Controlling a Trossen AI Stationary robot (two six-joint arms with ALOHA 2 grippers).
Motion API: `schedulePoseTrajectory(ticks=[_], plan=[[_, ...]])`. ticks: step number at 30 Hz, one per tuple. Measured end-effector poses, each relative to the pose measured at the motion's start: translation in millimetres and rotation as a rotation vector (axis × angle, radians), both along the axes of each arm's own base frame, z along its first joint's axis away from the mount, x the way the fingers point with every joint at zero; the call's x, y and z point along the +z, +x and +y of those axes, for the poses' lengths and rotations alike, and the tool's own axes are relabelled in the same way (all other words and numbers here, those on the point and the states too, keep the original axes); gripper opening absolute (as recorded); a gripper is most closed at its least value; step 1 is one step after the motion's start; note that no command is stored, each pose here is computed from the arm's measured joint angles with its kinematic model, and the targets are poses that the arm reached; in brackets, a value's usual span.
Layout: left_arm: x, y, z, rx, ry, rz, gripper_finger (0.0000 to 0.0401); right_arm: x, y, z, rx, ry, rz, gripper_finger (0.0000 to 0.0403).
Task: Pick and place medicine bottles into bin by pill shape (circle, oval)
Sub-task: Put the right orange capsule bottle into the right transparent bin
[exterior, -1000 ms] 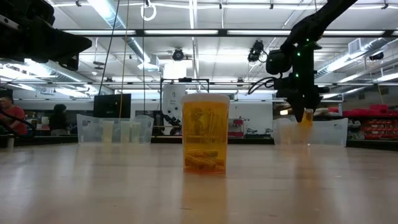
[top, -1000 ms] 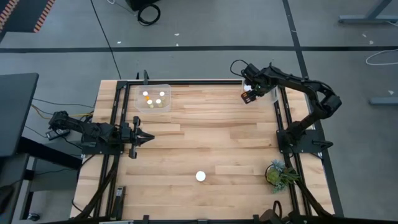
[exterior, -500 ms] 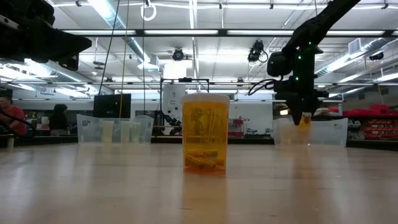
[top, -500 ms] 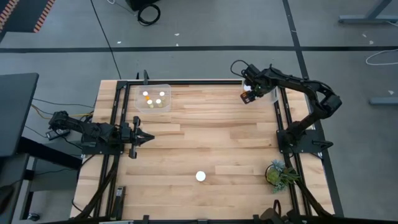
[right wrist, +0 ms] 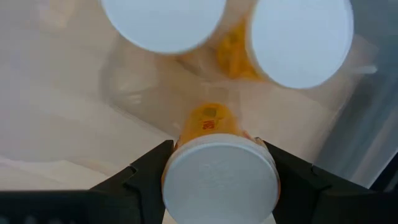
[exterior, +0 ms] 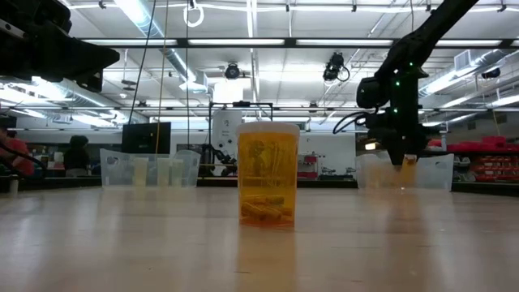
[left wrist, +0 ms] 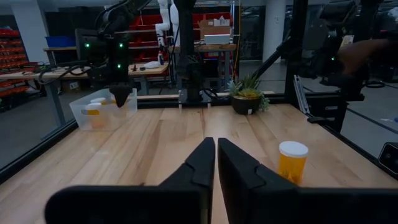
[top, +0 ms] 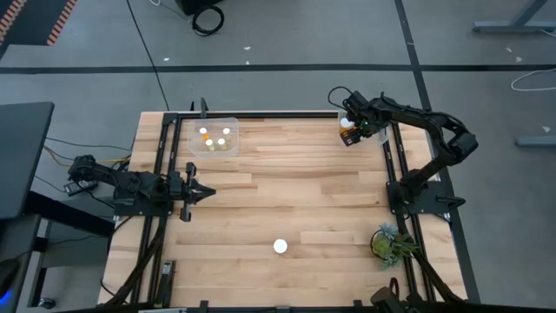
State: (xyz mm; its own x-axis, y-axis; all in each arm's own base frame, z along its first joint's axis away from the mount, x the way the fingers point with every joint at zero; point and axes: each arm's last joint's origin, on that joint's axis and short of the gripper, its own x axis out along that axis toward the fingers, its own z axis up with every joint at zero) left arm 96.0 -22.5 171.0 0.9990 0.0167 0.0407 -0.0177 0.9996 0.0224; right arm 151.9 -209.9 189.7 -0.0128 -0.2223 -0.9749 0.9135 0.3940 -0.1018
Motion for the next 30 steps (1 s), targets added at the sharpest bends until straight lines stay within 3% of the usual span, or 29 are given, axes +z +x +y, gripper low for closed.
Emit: schedulePoseTrajectory(ticks=[30], plan=[[0.0, 0.0, 0.0, 0.000, 0.000, 0.000, 0.0032, -2.6, -11.2, -5.9, -0.024, -0.008, 0.029, 0.0242]])
